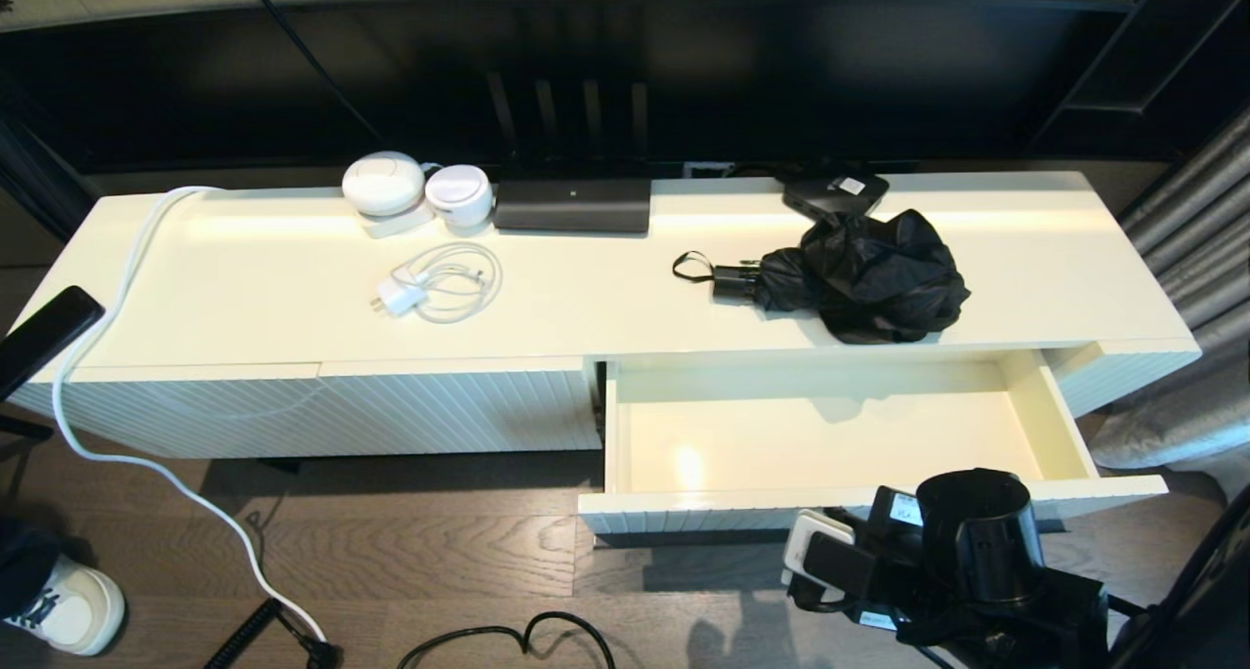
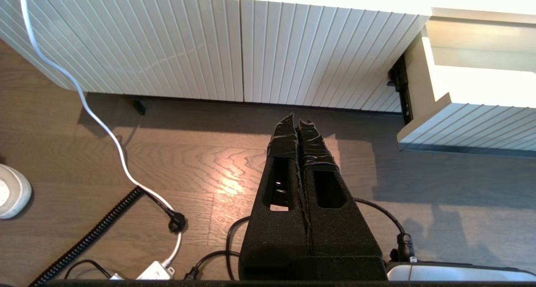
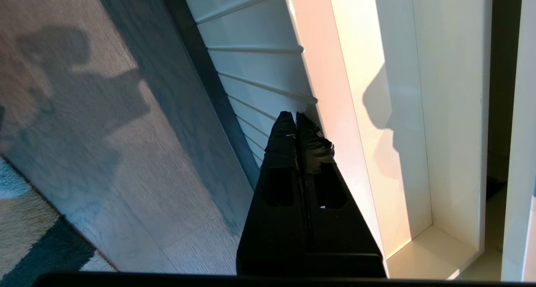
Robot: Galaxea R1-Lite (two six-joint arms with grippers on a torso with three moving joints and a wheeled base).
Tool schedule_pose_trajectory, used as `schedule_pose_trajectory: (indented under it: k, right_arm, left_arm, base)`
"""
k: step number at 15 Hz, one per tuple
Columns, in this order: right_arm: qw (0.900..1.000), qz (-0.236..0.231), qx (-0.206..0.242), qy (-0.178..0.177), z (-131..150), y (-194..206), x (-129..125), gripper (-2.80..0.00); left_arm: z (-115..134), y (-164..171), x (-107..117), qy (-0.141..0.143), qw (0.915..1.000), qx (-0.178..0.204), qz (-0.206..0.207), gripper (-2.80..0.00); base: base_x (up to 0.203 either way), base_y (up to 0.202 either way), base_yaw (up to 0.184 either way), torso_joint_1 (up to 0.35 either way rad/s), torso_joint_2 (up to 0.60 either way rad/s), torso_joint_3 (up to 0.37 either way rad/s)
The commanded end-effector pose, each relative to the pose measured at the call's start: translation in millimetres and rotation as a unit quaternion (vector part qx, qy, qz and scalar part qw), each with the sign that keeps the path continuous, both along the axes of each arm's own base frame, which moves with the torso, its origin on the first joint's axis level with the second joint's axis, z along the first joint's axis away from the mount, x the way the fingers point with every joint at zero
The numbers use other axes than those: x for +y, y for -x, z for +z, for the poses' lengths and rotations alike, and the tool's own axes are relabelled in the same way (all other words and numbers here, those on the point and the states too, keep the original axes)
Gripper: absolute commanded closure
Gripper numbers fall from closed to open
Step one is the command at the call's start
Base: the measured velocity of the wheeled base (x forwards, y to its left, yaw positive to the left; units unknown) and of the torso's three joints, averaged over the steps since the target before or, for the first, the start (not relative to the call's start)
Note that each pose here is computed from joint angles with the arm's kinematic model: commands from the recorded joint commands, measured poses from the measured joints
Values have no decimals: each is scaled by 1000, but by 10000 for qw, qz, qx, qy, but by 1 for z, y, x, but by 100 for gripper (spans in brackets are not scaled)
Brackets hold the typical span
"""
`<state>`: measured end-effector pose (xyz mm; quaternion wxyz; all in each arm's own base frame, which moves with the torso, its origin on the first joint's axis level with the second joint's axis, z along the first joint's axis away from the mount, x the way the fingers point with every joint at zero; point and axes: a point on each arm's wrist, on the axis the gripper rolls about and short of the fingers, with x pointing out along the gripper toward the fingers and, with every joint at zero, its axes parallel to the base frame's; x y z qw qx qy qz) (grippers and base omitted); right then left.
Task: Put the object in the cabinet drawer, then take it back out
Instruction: Close the drawer
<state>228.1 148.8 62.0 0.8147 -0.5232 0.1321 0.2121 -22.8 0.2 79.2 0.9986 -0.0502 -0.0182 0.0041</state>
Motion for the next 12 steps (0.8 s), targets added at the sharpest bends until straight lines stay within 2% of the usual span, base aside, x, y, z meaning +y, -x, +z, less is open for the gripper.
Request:
schedule_pose_trajectory:
  k: [1, 12]
  right_arm:
    - [10000, -30, -81, -2, 0, -4, 0, 0]
    - [9985, -179, -473, -210, 1, -25, 2, 0]
  left_arm:
    - [0, 0, 0, 5, 10000, -4, 4, 0]
    - [0, 0, 0, 5, 10000, -4, 4, 0]
  base:
    - [0, 0, 0, 0, 0, 0]
    - [0, 0, 0, 0, 0, 0]
